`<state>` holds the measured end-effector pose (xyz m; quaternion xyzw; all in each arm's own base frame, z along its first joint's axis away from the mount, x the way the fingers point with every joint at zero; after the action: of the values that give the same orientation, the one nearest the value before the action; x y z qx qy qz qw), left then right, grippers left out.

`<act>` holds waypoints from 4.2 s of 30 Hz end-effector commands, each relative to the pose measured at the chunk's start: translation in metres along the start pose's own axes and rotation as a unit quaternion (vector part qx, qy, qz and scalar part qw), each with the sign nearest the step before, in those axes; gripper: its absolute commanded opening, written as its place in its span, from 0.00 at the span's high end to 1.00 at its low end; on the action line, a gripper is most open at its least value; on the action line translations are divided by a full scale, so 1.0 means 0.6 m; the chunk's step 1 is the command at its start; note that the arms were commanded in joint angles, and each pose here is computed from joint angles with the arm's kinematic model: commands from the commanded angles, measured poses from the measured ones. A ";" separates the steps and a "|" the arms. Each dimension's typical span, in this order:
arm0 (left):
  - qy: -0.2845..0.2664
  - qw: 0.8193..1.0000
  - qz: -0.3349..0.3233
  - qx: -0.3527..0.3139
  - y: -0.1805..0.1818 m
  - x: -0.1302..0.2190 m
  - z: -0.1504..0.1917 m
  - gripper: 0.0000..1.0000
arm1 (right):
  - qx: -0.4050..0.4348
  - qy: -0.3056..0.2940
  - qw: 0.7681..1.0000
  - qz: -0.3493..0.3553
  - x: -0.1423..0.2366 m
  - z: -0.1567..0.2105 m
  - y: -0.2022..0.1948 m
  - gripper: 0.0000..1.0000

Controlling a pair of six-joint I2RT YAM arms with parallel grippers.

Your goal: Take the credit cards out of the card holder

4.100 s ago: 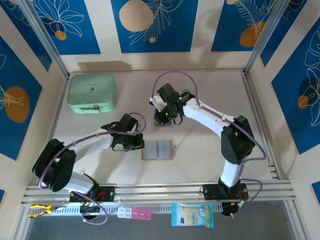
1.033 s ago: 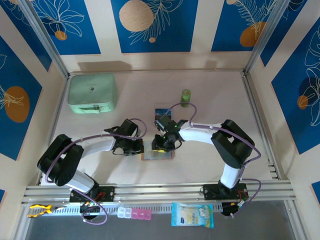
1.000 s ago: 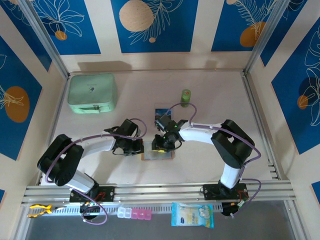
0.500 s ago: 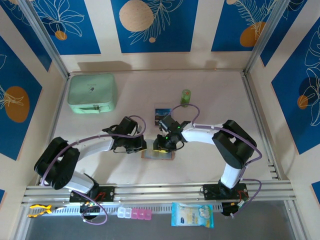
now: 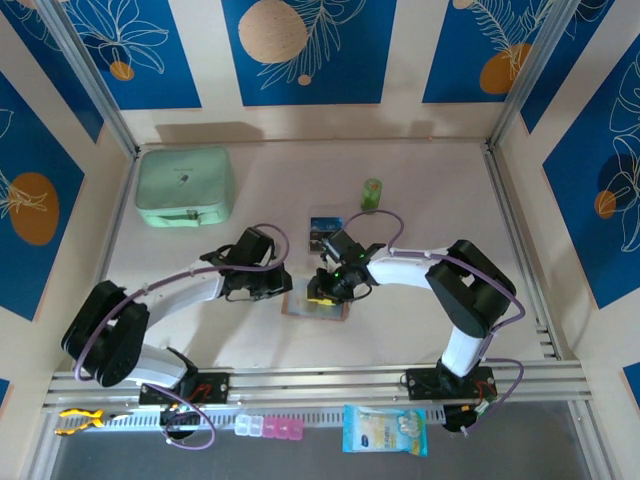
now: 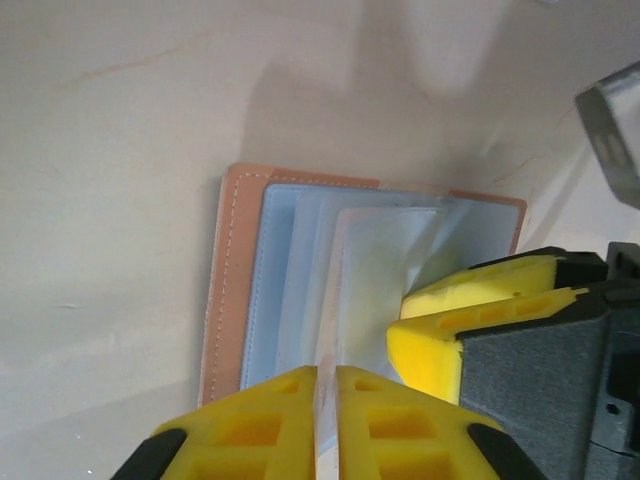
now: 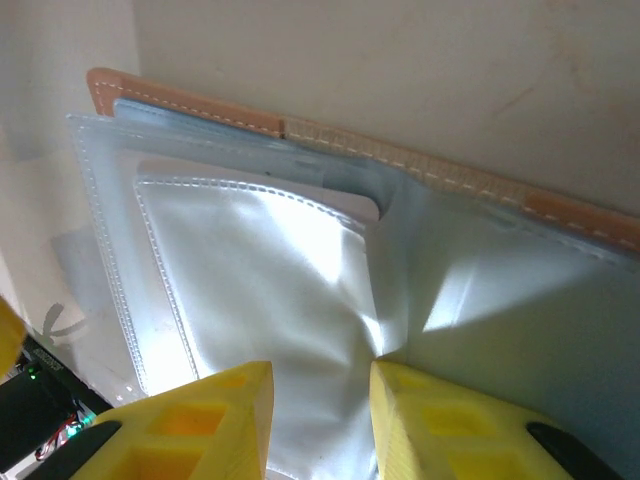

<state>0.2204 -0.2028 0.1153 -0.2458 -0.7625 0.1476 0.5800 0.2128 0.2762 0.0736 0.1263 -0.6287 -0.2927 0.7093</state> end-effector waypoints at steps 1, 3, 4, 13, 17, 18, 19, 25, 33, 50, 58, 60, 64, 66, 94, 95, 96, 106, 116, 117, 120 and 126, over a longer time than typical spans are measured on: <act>-0.014 1.000 -0.016 -0.004 -0.002 0.017 -0.007 0.86 | -0.005 0.018 1.000 -0.001 -0.008 0.006 -0.009 0.68; -0.010 1.000 -0.008 -0.004 -0.004 0.014 -0.007 0.85 | -0.002 0.022 1.000 -0.006 -0.011 0.006 -0.005 0.68; -0.009 1.000 -0.004 -0.004 -0.005 0.012 -0.007 0.85 | 0.000 0.024 1.000 -0.007 -0.012 0.006 -0.003 0.68; 0.017 1.000 0.020 0.007 0.001 -0.021 0.005 0.80 | 0.011 0.044 0.999 -0.012 -0.026 0.010 0.006 0.71; 0.025 0.999 0.029 0.016 0.006 -0.036 0.012 0.79 | 0.008 0.040 0.999 -0.015 -0.022 0.009 0.004 0.71; 0.028 0.999 0.030 0.018 0.008 -0.039 0.014 0.79 | 0.007 0.039 0.999 -0.016 -0.021 0.009 0.003 0.71; 0.030 0.999 0.029 0.019 0.009 -0.041 0.015 0.78 | 0.006 0.039 0.999 -0.018 -0.021 0.008 0.002 0.71; 0.044 0.999 0.016 0.025 0.018 -0.050 0.022 0.74 | -0.006 0.045 0.998 -0.041 -0.021 0.004 -0.005 0.71; 0.042 0.998 0.027 0.026 0.014 -0.054 0.019 0.71 | -0.018 0.058 0.994 -0.089 -0.017 0.000 -0.007 0.70; 0.012 0.996 0.081 0.018 -0.027 -0.030 -0.007 0.76 | -0.006 0.018 0.995 -0.096 0.032 0.003 0.008 0.66; 0.017 0.995 0.096 -0.002 -0.059 -0.026 -0.017 0.71 | -0.010 -0.038 0.999 -0.030 0.085 0.000 -0.014 0.64; 0.020 0.995 0.100 -0.008 -0.068 -0.029 -0.020 0.70 | -0.013 -0.047 0.999 -0.013 0.097 -0.001 -0.024 0.64; 0.026 0.994 0.106 -0.016 -0.084 -0.040 -0.024 0.69 | -0.019 -0.065 0.998 0.012 0.115 -0.001 -0.044 0.64; 0.031 0.993 0.109 -0.022 -0.093 -0.048 -0.025 0.68 | -0.021 -0.073 0.997 0.024 0.122 0.000 -0.055 0.63; 0.088 0.988 0.122 -0.028 -0.113 -0.136 -0.005 0.63 | -0.040 -0.072 0.996 0.046 0.118 0.011 -0.094 0.61; 0.086 0.988 0.124 -0.030 -0.115 -0.135 -0.007 0.63 | -0.038 -0.076 0.995 0.043 0.123 0.013 -0.093 0.61; 0.085 0.988 0.125 -0.032 -0.116 -0.133 -0.008 0.63 | -0.037 -0.080 0.995 0.041 0.128 0.014 -0.092 0.61; 0.057 0.993 0.086 -0.058 -0.103 -0.082 -0.036 0.63 | -0.036 -0.056 0.997 0.027 0.116 0.018 -0.089 0.59; 0.065 0.997 0.028 -0.031 -0.005 -0.057 -0.023 0.64 | -0.025 -0.034 0.998 0.055 0.071 0.009 -0.083 0.66; 0.066 0.997 0.026 -0.028 0.001 -0.056 -0.020 0.64 | -0.025 -0.036 0.997 0.060 0.069 0.008 -0.085 0.68; 0.070 0.997 0.023 -0.023 0.014 -0.054 -0.011 0.64 | -0.021 -0.040 0.997 0.068 0.068 0.004 -0.088 0.79; 0.071 0.997 0.022 -0.014 0.023 -0.051 0.005 0.64 | -0.008 -0.037 0.997 0.068 0.066 -0.009 -0.083 0.89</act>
<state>0.2341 -0.2158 0.0850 -0.2853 -0.7187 0.1354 0.6194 0.1994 0.2101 0.0755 0.0571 -0.6553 -0.2600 0.7069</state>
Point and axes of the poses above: each hand's point on the last joint's axis, 136 mm out from that joint toward the fingers, its own x axis back along the fingers, its own y axis along the line the jaws close on, z = x × y, the point moved 6 cm from there along x, back along the fingers, and after that the axes turned 14 degrees about -x, right-handed, at the moved point
